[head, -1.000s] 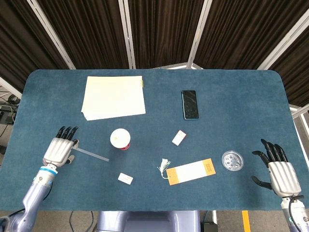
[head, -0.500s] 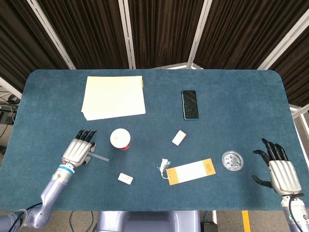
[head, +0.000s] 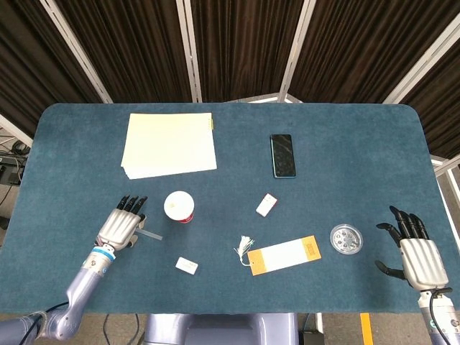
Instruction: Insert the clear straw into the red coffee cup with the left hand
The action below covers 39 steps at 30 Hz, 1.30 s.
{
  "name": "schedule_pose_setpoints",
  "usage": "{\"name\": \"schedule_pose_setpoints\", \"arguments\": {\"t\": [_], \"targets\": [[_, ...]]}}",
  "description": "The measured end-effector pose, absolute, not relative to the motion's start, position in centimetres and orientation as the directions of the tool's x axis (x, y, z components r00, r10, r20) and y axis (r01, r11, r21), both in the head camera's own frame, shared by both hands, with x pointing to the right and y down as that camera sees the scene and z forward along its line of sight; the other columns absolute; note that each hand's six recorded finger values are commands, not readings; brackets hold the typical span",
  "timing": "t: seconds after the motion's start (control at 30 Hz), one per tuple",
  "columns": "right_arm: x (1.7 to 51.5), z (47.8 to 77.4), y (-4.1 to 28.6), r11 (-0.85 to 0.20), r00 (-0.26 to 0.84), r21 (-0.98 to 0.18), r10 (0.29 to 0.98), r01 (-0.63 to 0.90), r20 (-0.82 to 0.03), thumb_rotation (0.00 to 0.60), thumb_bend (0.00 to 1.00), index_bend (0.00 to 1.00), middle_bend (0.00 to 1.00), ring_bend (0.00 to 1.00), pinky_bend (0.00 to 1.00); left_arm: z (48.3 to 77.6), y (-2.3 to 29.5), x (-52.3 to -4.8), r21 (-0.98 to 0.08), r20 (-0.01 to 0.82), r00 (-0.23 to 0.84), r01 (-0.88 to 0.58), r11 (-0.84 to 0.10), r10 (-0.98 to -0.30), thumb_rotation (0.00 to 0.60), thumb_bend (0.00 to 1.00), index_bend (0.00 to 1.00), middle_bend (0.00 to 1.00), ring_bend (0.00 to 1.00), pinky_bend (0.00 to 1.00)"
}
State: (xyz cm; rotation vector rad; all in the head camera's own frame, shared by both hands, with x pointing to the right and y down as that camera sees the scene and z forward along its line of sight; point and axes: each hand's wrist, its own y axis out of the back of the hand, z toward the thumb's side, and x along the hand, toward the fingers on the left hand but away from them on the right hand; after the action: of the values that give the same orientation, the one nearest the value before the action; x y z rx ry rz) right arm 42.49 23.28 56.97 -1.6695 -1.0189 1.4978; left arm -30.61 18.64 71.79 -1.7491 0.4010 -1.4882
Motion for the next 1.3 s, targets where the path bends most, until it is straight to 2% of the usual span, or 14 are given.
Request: {"name": "schedule_pose_setpoints", "arguments": {"t": [0.4, 0.57, 0.87, 1.07, 1.3], "targets": [[42.5, 57.0, 23.3, -0.477, 0.039, -0.871, 0.879, 0.119, -0.476, 0.6, 0.14, 0.25, 0.0, 0.0, 0.0, 72.3, 18.7, -29.9, -0.725, 0.688, 0.264, 0.257, -0.638, -0.676, 0.6, 0.35, 0.53, 0.0, 0.0, 0.0], [42.5, 57.0, 23.3, -0.476, 0.038, -0.872, 0.879, 0.119, -0.475, 0.6, 0.14, 0.25, 0.0, 0.0, 0.0, 72.5, 18.9, -29.9, -0.72, 0.694, 0.262, 0.264, -0.641, -0.671, 0.6, 0.43, 0.54, 0.0, 0.0, 0.0], [42.5, 56.9, 23.3, -0.476, 0.038, -0.872, 0.879, 0.117, -0.475, 0.6, 0.14, 0.25, 0.0, 0.0, 0.0, 72.3, 19.0, -29.8, -0.725, 0.689, 0.263, 0.254, -0.64, -0.675, 0.6, 0.45, 0.55, 0.0, 0.0, 0.0], [42.5, 56.9, 23.3, -0.476, 0.038, -0.872, 0.879, 0.116, -0.475, 0.6, 0.14, 0.25, 0.0, 0.0, 0.0, 71.0, 18.5, -29.4, -0.749, 0.663, 0.283, 0.227, -0.623, -0.693, 0.6, 0.45, 0.55, 0.0, 0.0, 0.0], [42.5, 57.0, 23.3, -0.476, 0.036, -0.872, 0.879, 0.114, -0.475, 0.6, 0.14, 0.25, 0.0, 0.0, 0.0, 67.4, 16.8, -28.6, -0.798, 0.596, 0.316, 0.132, -0.587, -0.739, 0.6, 0.44, 0.55, 0.0, 0.0, 0.0]]}}
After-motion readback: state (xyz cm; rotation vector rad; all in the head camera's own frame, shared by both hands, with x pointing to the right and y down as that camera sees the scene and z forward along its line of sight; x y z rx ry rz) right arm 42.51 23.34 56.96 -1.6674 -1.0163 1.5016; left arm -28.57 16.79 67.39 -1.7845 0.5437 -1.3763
